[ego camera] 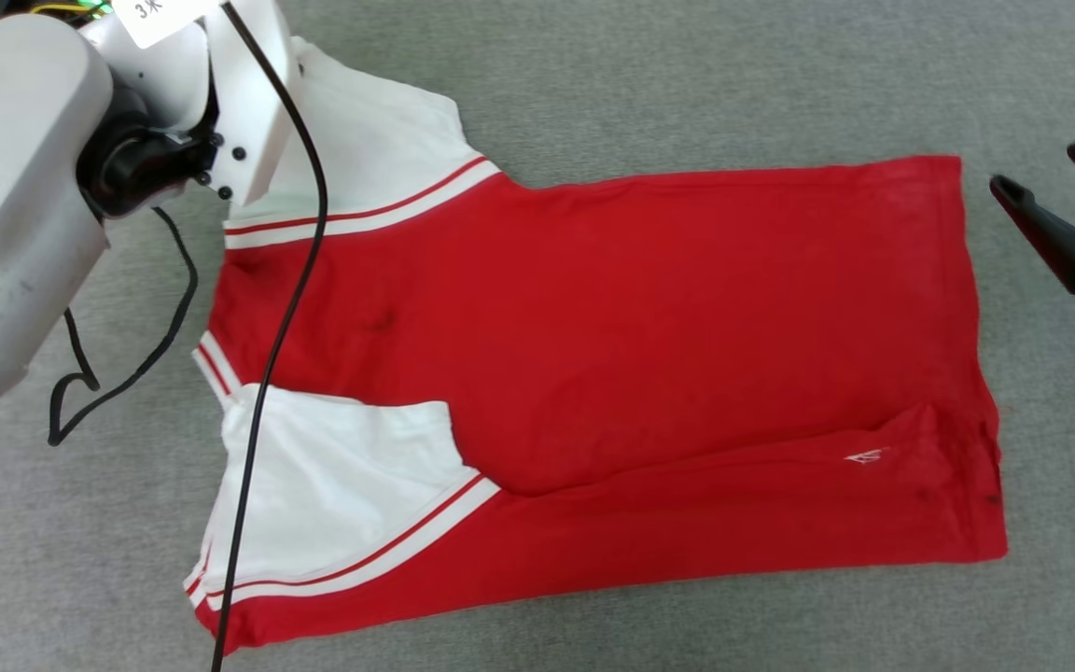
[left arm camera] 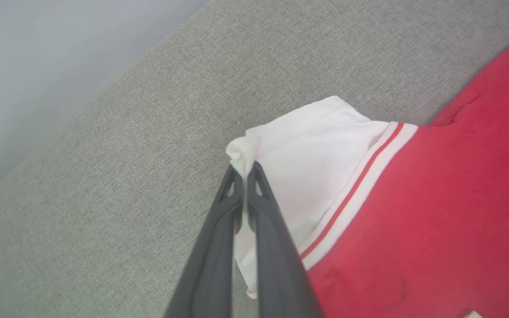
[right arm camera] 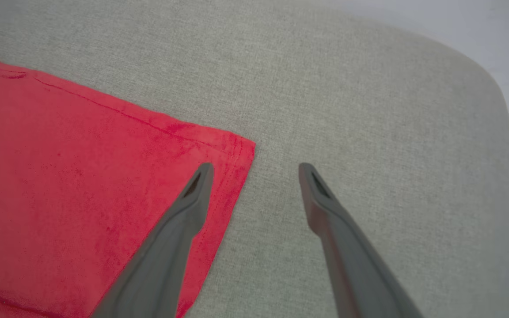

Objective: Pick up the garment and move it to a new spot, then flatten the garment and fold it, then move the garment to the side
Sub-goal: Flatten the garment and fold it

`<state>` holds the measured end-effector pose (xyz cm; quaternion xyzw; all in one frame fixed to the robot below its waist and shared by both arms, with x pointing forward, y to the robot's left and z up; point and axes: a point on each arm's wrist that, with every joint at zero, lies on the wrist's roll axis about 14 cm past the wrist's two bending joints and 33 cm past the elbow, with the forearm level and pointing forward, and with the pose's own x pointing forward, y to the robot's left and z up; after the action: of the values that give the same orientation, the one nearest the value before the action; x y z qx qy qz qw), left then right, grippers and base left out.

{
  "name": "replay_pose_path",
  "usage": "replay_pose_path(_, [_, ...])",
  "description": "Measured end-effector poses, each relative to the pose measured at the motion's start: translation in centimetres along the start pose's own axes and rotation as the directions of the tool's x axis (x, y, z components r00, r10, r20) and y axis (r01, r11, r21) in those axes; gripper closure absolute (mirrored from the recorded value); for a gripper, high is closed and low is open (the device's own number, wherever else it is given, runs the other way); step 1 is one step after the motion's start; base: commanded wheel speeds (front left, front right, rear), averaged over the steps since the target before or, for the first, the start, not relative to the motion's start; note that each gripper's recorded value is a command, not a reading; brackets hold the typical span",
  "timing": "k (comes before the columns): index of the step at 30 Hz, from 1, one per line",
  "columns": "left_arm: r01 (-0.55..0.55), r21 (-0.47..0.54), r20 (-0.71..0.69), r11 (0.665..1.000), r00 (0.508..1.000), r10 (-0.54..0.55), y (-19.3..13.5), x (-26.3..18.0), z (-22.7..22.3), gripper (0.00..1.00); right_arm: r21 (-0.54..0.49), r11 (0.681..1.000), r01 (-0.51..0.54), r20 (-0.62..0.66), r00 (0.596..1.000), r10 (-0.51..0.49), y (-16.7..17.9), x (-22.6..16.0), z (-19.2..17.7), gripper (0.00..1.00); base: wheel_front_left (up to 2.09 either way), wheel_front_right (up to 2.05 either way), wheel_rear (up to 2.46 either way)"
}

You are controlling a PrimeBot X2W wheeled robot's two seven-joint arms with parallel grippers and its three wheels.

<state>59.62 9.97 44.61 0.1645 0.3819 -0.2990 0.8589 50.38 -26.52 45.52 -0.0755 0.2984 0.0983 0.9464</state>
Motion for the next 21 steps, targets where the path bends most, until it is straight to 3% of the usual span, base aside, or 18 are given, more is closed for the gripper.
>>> replay_pose_path(9, [0.004,0.028,0.038,1.000,0.999,-0.005,-0.3,-0.9,0.1,1.00,0.004,0.999,-0.048,-0.312,0.949,0.047,0.4,2.4,-1.5,0.00,0.00,0.00,0.00])
replay_pose_path(21, [0.025,0.051,0.089,0.998,0.996,-0.030,-0.4,-0.5,0.6,1.00,0.009,0.997,-0.078,-0.482,0.873,0.073,2.4,6.4,-6.1,0.00,0.00,0.00,0.00])
